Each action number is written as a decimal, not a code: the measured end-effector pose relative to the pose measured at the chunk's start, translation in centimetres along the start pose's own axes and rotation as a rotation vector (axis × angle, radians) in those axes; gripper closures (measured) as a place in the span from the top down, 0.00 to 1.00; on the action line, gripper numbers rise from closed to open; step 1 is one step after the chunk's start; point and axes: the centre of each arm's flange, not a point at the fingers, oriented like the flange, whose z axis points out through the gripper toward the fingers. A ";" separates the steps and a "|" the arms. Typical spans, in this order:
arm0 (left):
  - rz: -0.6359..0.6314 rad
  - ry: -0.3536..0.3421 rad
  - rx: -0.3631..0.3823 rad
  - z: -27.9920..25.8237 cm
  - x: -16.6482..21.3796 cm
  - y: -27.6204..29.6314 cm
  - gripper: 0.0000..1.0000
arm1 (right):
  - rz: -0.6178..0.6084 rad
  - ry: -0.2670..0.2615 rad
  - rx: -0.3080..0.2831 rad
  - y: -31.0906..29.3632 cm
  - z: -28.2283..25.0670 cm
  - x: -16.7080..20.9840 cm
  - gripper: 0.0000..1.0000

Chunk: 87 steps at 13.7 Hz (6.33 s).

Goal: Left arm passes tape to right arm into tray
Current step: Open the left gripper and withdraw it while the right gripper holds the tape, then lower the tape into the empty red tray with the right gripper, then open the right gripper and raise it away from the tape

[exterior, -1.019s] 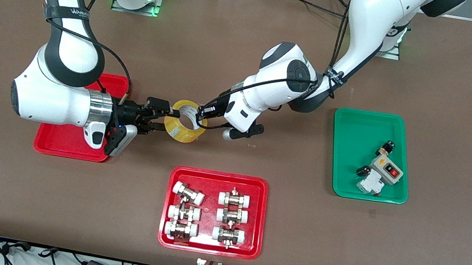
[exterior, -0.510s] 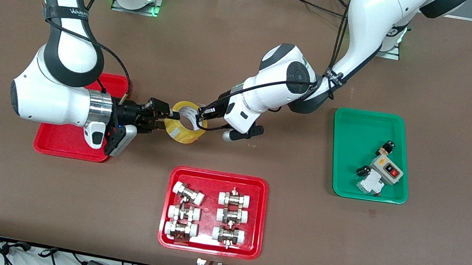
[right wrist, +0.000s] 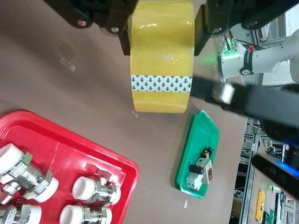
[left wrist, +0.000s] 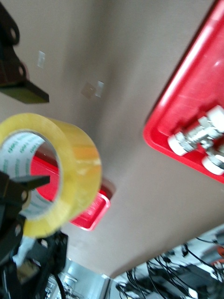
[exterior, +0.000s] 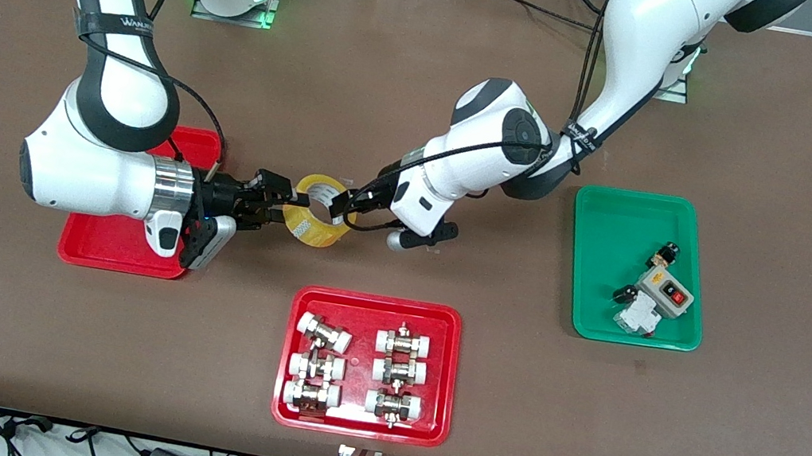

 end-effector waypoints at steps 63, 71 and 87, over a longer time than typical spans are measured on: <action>0.510 -0.054 0.761 -46.9 14.0 -16.4 1.00 | 0.256 -0.210 -0.309 29.7 -16.5 -16.9 1.00; 0.523 -0.056 0.742 -46.7 13.4 -15.7 1.00 | 0.392 -0.214 -0.670 16.5 -20.9 -10.6 1.00; 0.510 -0.064 0.759 -46.3 13.2 -15.9 1.00 | 0.443 0.023 -0.861 -1.6 -31.8 -5.4 1.00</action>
